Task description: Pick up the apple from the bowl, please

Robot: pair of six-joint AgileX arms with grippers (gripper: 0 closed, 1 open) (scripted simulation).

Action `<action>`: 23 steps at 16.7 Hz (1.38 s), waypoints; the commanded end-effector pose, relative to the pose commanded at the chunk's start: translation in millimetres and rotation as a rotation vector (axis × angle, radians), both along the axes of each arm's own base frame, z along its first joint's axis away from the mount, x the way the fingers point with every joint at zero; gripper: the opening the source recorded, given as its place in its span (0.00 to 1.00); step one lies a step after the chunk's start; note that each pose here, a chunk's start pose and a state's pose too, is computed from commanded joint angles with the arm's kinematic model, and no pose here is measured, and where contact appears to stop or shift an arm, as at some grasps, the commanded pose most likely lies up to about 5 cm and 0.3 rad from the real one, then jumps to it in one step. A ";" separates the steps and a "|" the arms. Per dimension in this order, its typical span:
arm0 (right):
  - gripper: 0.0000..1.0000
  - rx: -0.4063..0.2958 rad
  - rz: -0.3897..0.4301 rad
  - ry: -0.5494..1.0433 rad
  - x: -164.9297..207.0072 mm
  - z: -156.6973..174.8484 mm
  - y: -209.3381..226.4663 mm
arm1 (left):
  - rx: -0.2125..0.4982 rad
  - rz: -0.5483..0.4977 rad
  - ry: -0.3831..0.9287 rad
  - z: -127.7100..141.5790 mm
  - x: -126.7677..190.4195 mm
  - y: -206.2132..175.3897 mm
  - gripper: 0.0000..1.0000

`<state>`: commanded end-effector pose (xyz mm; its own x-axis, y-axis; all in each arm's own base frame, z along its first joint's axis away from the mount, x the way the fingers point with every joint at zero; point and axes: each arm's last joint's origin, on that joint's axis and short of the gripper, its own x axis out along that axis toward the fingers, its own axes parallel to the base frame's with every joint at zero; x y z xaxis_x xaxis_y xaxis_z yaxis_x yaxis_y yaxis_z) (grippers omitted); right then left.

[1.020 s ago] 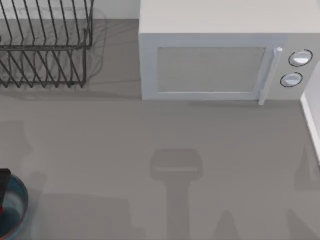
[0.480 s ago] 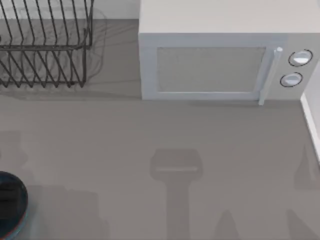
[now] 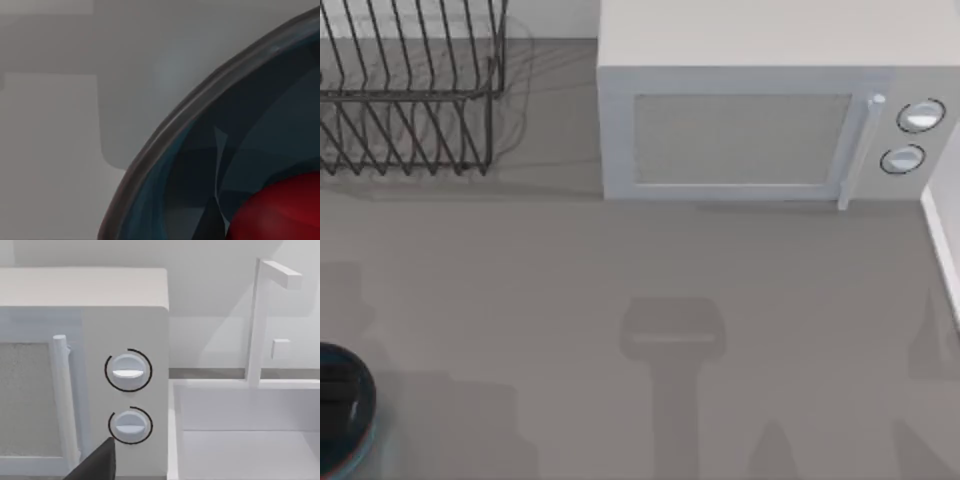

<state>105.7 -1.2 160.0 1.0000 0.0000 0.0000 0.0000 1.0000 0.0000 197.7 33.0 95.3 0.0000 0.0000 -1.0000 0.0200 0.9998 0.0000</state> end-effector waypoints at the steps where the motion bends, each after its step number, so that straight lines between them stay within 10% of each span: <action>1: 1.00 0.000 0.000 0.000 0.0 0.0 0.0 | 0.000 0.000 0.000 0.0 0.0 0.0 0.70; 10: 1.00 0.000 0.000 0.000 0.0 0.0 0.0 | 0.000 0.000 0.000 0.0 0.0 0.0 0.02; 23: 1.00 0.000 0.000 0.000 0.0 0.0 0.0 | 0.040 0.007 -0.052 43.0 14.1 2.7 0.00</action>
<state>105.7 -1.2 160.0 1.0000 0.0000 0.0000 0.0000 1.0000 0.0000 211.8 35.8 138.3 0.0520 0.0402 -0.9978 0.0117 0.9991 0.0408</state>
